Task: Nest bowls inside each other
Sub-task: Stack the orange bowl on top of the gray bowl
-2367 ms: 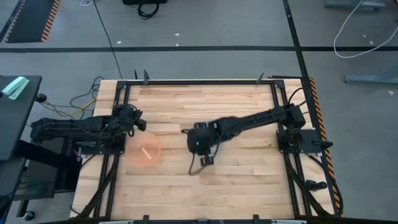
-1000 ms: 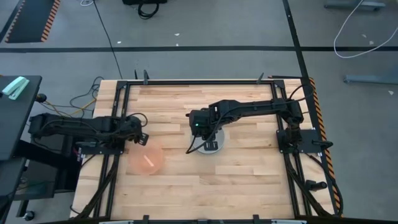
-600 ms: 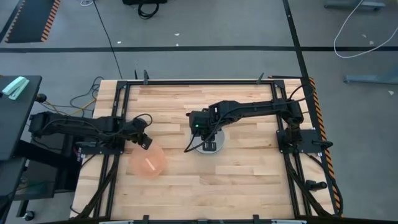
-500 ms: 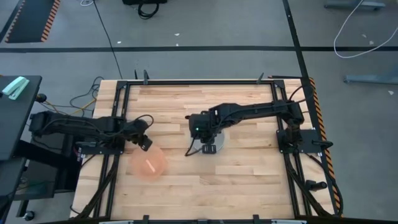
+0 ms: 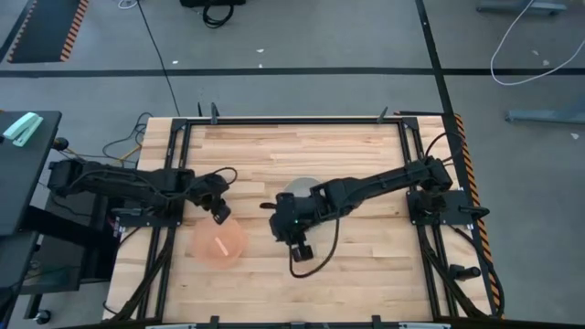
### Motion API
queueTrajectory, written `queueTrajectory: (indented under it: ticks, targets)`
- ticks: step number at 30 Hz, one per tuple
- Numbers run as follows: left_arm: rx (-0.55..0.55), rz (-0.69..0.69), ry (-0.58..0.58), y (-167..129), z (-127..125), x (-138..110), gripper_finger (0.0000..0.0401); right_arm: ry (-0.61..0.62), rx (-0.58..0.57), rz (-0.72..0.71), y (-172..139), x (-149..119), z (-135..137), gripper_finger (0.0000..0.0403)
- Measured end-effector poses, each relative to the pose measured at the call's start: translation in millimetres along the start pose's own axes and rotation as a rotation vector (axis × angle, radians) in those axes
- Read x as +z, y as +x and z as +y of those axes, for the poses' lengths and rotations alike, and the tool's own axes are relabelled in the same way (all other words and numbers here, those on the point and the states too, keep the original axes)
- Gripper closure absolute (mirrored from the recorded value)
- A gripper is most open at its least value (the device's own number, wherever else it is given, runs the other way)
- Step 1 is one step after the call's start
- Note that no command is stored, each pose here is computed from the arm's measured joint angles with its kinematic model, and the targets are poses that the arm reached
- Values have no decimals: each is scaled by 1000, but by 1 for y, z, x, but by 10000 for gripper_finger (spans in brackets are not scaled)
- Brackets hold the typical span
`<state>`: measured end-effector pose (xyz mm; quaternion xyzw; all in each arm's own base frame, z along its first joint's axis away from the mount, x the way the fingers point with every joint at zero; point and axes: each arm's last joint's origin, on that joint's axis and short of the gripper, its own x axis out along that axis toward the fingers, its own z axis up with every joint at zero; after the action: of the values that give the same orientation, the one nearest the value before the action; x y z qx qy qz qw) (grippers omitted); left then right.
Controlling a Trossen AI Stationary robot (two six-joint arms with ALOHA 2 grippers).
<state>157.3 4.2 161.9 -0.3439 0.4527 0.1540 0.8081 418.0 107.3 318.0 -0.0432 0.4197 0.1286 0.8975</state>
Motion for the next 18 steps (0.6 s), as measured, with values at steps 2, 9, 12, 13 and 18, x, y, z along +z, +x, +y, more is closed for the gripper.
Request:
queueTrajectory:
  ticks: [2, 9, 12, 13, 18]
  targets:
    - [1, -3, 43, -2, -7, 8, 383, 4, 8, -12, 1, 1, -6, 308]
    - [157, -59, 163, -10, -24, 34, 383, -23, 43, -96, 21, 7, -31, 323]
    - [275, -104, 153, -12, -21, 43, 384, -32, 47, -82, 38, 4, -36, 323]
    - [316, -112, 144, -14, -18, 44, 385, -28, 45, -53, 46, 0, -38, 323]
    - [405, -164, 101, -17, -4, 57, 387, -44, 44, -58, 69, -3, -44, 323]
